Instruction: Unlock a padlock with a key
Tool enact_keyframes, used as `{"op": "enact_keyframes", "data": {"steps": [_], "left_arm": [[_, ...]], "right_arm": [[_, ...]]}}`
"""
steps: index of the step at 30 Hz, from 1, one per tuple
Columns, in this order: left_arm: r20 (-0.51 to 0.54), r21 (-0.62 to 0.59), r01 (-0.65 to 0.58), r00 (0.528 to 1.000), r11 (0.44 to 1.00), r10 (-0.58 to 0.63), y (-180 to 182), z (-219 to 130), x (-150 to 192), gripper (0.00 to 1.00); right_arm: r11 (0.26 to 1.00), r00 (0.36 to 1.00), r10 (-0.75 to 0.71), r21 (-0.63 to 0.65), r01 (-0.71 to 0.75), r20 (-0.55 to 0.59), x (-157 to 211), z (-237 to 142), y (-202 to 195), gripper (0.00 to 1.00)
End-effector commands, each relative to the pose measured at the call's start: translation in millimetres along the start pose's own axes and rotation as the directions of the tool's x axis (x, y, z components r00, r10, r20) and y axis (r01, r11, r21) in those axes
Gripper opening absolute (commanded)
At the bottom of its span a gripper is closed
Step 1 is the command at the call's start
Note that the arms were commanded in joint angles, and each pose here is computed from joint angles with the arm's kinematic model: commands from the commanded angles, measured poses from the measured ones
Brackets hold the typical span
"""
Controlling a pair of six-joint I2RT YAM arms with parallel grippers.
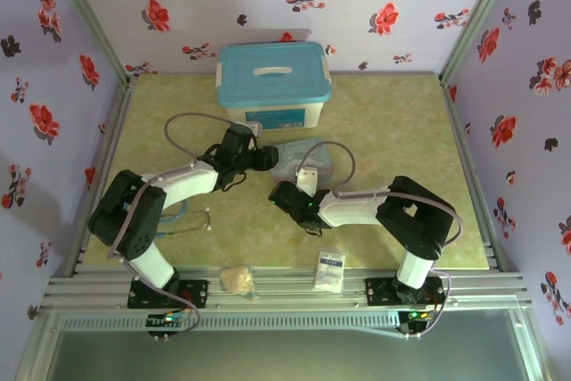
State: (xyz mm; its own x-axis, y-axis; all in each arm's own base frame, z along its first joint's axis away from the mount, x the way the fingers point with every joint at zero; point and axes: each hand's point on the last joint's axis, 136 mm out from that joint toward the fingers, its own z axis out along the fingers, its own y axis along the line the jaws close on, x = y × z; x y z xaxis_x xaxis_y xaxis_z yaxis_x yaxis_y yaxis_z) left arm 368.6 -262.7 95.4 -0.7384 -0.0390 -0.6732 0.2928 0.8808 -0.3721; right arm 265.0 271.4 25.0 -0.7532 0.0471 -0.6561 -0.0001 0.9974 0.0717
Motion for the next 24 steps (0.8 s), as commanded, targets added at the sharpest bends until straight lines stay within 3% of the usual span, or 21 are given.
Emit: {"op": "enact_keyframes", "data": {"steps": [1, 5, 10, 18, 24], "left_arm": [[-0.013, -0.033, 0.010, 1.000, 0.999, -0.010, 8, 10, 6, 0.60], [-0.040, -0.064, -0.003, 0.999, 0.998, 0.001, 18, 20, 19, 0.55], [-0.052, -0.092, -0.003, 0.999, 0.996, -0.002, 28, 26, 31, 0.49], [-0.067, -0.109, -0.004, 0.998, 0.994, -0.004, 34, 29, 36, 0.48], [-0.060, -0.111, 0.004, 0.998, 0.994, -0.011, 36, 29, 37, 0.48]], "right_arm": [[1.000, 0.999, -0.016, -0.007, 0.016, 0.033, -2, 10, 5, 0.48], [1.000, 0.997, -0.016, 0.016, 0.015, 0.070, -8, 10, 0, 0.44], [1.000, 0.995, 0.022, 0.017, -0.024, 0.099, -17, 6, -13, 0.27], [0.995, 0.990, 0.083, 0.053, -0.089, 0.113, -16, -3, -49, 0.25], [0.995, 0.990, 0.098, 0.009, -0.100, 0.105, -17, -10, -56, 0.26]]}}
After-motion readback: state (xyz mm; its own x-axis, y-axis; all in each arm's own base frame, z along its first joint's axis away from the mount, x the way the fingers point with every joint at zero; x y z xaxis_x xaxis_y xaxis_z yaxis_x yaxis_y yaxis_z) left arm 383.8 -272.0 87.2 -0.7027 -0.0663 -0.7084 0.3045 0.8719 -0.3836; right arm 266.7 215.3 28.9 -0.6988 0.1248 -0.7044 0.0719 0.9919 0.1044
